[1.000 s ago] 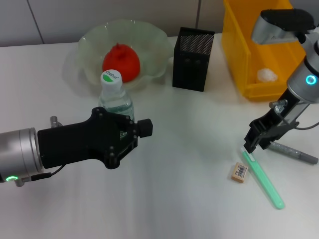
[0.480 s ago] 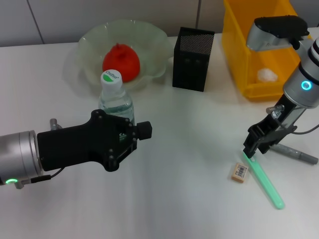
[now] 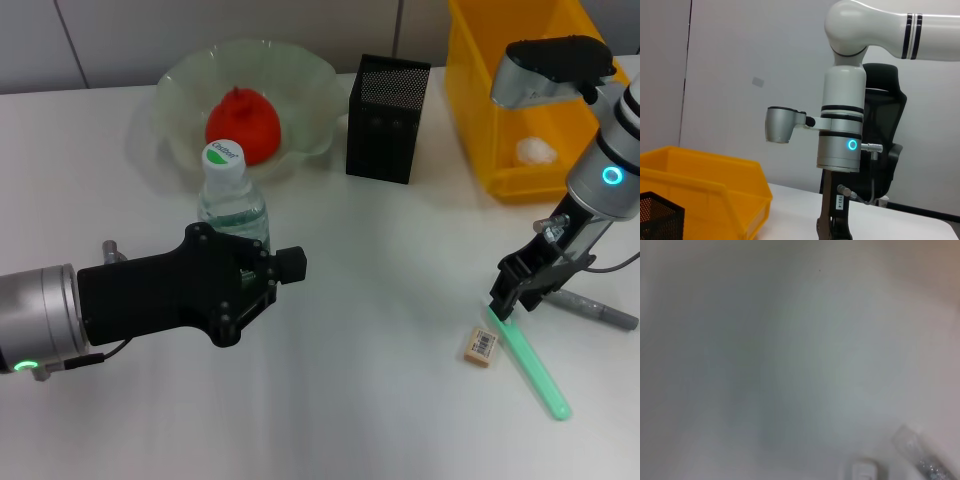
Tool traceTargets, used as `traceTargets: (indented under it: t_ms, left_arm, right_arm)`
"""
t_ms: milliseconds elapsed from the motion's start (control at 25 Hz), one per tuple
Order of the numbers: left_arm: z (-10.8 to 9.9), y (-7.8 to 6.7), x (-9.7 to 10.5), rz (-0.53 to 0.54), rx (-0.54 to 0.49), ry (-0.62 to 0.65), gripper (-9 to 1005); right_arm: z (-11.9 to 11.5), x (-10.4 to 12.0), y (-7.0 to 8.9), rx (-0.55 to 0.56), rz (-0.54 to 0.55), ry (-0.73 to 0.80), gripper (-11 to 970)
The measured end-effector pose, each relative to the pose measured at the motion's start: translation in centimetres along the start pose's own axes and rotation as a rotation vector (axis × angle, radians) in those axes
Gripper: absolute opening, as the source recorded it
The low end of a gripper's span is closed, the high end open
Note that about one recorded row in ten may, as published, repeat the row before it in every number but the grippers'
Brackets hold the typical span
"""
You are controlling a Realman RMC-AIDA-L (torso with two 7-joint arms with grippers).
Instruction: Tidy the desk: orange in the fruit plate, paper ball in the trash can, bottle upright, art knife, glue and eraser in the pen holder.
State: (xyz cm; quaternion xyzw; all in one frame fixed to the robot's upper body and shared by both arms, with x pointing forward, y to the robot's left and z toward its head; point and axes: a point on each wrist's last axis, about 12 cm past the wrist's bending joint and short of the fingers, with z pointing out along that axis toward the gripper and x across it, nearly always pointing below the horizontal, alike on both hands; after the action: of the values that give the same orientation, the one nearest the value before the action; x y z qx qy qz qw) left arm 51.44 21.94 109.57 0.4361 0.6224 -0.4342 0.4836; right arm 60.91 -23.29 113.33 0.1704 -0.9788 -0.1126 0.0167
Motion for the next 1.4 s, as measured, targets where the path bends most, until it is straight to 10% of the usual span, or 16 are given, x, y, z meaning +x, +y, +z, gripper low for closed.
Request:
traceTargets:
  t_ms: [1400]
  left_arm:
    - [-0.2, -0.1, 0.3, -0.013, -0.004, -0.001, 15]
  right_arm:
    - [1.0, -0.2, 0.6, 0.004, -0.027, 0.002, 347]
